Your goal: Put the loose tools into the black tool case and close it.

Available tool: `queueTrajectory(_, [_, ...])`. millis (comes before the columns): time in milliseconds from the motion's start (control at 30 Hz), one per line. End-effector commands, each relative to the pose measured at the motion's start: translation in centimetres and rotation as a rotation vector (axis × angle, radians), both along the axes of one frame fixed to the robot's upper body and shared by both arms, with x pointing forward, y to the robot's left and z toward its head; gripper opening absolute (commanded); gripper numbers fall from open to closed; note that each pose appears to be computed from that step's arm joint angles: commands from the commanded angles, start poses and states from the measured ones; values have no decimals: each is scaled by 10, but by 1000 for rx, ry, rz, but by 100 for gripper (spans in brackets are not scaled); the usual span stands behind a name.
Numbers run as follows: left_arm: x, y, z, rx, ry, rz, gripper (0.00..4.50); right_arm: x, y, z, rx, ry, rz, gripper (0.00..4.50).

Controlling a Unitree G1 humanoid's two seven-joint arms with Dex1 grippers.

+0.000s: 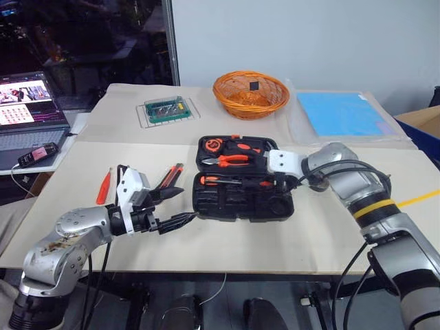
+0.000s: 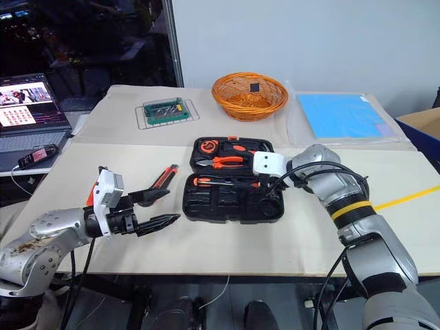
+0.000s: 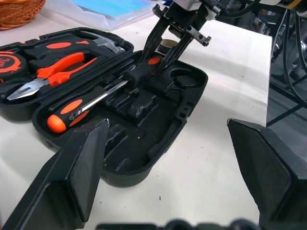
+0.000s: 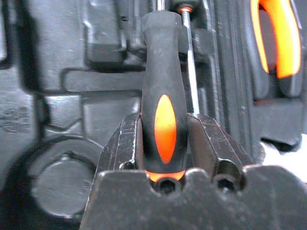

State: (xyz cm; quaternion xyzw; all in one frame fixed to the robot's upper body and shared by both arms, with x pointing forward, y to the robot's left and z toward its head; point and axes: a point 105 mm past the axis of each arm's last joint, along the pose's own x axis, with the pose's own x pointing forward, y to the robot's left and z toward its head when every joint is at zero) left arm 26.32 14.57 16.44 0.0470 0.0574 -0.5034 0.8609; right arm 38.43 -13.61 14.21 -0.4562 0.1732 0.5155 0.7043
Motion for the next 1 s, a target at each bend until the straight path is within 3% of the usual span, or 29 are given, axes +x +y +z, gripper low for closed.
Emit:
queueTrajectory(33, [-4,0,12,7,-48,-5,425,3,-5,11,9,-30,-10,104])
queueTrajectory(700, [-10,3,7,34,-38,-6,425,8,-13,-12,-126,5,36,104])
queueTrajectory(1000, [-10,3,7,35,-42,1,425,15,11,-10,-152,-36,89,104])
